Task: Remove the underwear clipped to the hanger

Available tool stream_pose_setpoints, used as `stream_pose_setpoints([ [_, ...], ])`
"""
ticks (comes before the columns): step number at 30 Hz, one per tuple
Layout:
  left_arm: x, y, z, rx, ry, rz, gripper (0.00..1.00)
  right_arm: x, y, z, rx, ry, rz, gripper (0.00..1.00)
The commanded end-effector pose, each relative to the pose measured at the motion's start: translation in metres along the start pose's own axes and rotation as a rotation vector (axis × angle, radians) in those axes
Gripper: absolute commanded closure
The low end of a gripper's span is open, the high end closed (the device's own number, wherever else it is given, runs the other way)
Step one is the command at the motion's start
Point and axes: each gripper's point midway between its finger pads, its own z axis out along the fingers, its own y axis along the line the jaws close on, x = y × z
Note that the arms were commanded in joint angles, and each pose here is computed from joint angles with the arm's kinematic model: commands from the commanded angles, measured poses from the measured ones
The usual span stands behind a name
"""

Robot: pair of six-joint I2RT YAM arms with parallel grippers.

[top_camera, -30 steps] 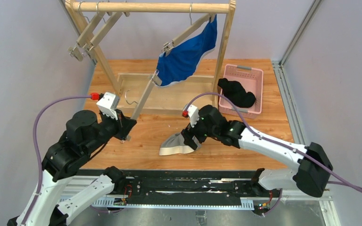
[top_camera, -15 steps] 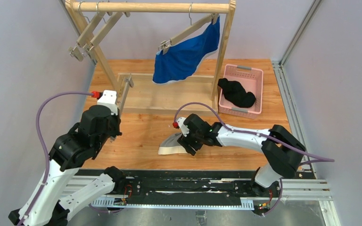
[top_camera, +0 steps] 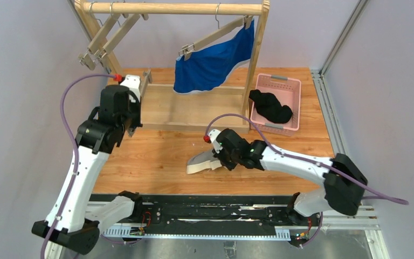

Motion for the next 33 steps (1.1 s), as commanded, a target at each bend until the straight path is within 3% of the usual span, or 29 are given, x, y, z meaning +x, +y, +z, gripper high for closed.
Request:
stream_pose_setpoints([
  [1, -0.072, -0.017, -0.005, 0.155, -0.163, 0.022, 1.0, -0.023, -0.024, -0.051, 0.15, -0.087, 0.013, 0.99],
  [9, -0.139, -0.041, -0.013, 0.296, -0.253, 0.068, 1.0, -0.065, -0.105, -0.16, 0.503, -0.312, 0.083, 0.99],
  [16, -0.174, -0.037, -0.013, 0.308, -0.303, 0.095, 1.0, -0.071, -0.194, -0.232, 0.785, -0.425, 0.28, 0.99],
  [22, -0.2, -0.029, -0.007, 0.307, -0.353, 0.066, 1.0, -0.074, -0.245, -0.237, 0.807, -0.487, 0.396, 1.0],
  [33, -0.246, -0.006, -0.024, 0.283, -0.479, 0.032, 1.0, -0.06, -0.337, -0.204, 0.833, -0.458, 0.54, 0.99],
])
